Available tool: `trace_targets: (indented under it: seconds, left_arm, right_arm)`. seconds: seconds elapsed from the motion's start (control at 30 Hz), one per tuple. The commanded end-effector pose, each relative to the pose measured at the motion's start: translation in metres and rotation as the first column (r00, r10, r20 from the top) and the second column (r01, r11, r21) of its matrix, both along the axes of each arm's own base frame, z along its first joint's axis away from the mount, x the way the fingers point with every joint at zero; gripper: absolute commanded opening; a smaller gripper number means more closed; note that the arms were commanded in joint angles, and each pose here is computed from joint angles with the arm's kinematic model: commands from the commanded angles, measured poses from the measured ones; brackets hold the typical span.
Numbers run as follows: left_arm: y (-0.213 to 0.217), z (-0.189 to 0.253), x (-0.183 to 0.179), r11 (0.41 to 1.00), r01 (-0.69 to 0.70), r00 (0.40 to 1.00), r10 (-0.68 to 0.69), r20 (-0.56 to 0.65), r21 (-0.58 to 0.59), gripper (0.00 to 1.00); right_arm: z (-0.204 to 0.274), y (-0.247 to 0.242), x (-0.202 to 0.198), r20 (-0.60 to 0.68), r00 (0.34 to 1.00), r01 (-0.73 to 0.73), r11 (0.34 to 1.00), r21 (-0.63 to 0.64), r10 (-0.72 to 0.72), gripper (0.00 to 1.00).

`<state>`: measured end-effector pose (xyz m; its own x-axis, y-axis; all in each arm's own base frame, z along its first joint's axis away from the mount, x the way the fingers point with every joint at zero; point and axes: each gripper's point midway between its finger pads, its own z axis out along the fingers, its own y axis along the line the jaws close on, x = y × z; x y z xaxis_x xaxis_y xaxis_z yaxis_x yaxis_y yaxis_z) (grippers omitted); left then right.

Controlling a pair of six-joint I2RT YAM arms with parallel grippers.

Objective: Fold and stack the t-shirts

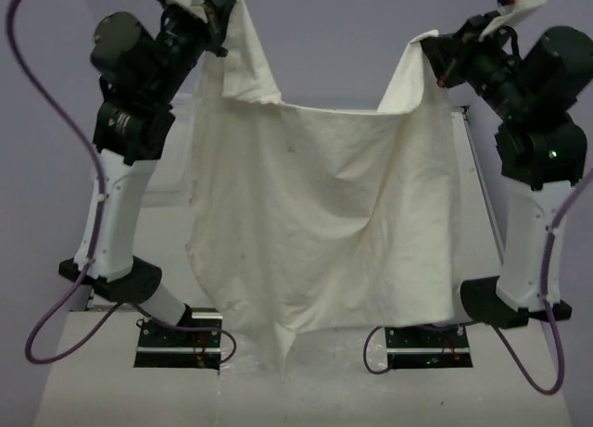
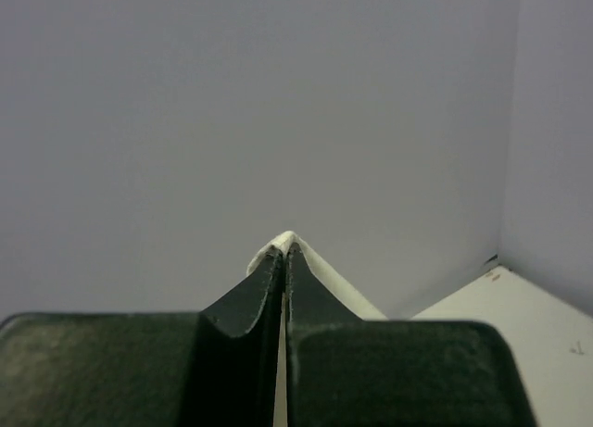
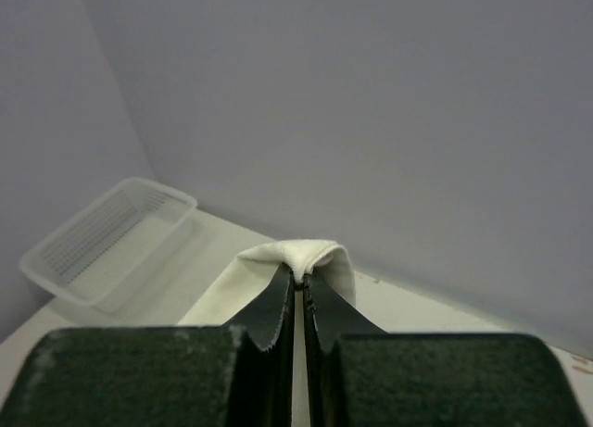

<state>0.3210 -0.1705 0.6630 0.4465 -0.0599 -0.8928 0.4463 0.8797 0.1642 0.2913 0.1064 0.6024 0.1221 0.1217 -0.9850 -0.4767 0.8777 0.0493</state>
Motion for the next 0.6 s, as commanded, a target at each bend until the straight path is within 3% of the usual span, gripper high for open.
trace_targets:
  seconds: [0.0,0.07,0.27,0.4,0.57]
  left_arm:
    - [0.014,-0.015,0.075,0.998,-0.059,0.998,0.059,-0.026,0.018,0.0]
    - [0.026,-0.026,0.111,0.999,-0.041,0.998,0.041,-0.043,-0.003,0.0]
    - [0.048,-0.039,0.147,0.999,-0.005,0.997,0.001,-0.073,-0.048,0.0]
    - [0.06,-0.031,0.13,0.998,0.008,0.997,-0.013,-0.073,-0.068,0.0]
    - [0.074,-0.016,0.081,0.997,-0.054,0.997,0.052,-0.052,-0.052,0.0]
  right_arm:
    - [-0.019,-0.017,0.073,-0.071,0.991,0.108,0.994,-0.022,-0.109,0.0]
    - [-0.025,-0.02,0.091,-0.098,0.988,0.118,0.993,-0.028,-0.12,0.0]
    - [-0.031,-0.031,0.113,-0.093,0.984,0.15,0.987,-0.052,-0.154,0.0]
    - [-0.031,-0.032,0.098,-0.096,0.983,0.151,0.987,-0.055,-0.156,0.0]
    - [-0.019,-0.031,0.053,-0.074,0.988,0.135,0.99,-0.038,-0.138,0.0]
